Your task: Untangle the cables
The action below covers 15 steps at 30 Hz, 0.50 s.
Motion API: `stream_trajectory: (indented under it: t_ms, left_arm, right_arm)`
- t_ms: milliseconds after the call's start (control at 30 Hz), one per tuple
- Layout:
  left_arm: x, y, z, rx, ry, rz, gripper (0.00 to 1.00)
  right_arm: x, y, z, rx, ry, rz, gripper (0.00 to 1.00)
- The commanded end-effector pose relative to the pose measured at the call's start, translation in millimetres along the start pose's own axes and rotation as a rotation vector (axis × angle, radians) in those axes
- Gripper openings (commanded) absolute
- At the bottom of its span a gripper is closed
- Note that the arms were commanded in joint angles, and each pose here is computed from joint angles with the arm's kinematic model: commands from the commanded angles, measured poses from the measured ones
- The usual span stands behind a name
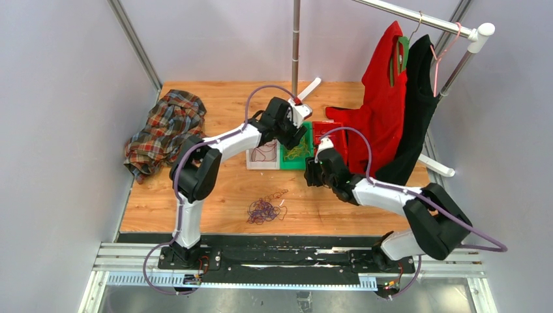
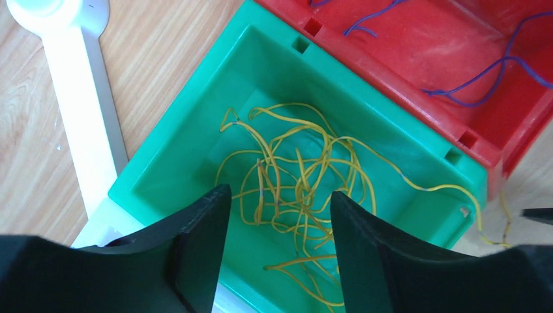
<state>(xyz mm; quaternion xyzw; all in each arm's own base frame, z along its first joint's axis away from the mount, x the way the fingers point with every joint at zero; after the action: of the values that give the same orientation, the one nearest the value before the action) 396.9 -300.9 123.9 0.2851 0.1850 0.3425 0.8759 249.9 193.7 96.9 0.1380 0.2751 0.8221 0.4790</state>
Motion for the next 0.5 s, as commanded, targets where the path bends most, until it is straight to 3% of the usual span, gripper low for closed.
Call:
stream_trajectory:
  t_ms: [0, 67, 233, 333, 467]
  left_arm:
    - [-12, 28, 40, -0.061, -0.022, -0.042, 0.69]
    - [-14, 36, 48, -0.064, -0.020, -0.046, 0.81]
    - [-15, 62, 66, -0.067, -0.013, -0.050, 0.95]
    - [-10, 83, 80, -0.090, 0.007, -0.057, 0.97]
    - [-2, 104, 82, -0.110, 0.033, -0.083, 0.95]
  right_arm:
    - [1, -13, -2, 0.016, 0.019, 0.019, 0.45]
    - [2, -19, -3, 0.029, 0.025, 0.020, 0.42]
    - [2, -25, 2, 0.041, 0.036, 0.017, 0.16]
    - [4, -16, 17, 0.003, 0.025, 0.029, 0.01]
    - [7, -7, 39, -0.026, 0.016, 0.061, 0.00]
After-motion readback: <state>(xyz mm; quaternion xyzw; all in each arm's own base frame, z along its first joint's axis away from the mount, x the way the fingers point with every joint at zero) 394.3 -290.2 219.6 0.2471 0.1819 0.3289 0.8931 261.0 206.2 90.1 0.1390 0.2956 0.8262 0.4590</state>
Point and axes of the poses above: each gripper's point midway between its finger pads, its own y axis back along the fingers, its own x axis along the line the jaws close on, z = x × y, the point moved 6 cm from there along y, back along the fingers, and after that the axes turned 14 degrees about y, right-handed, at the moved point
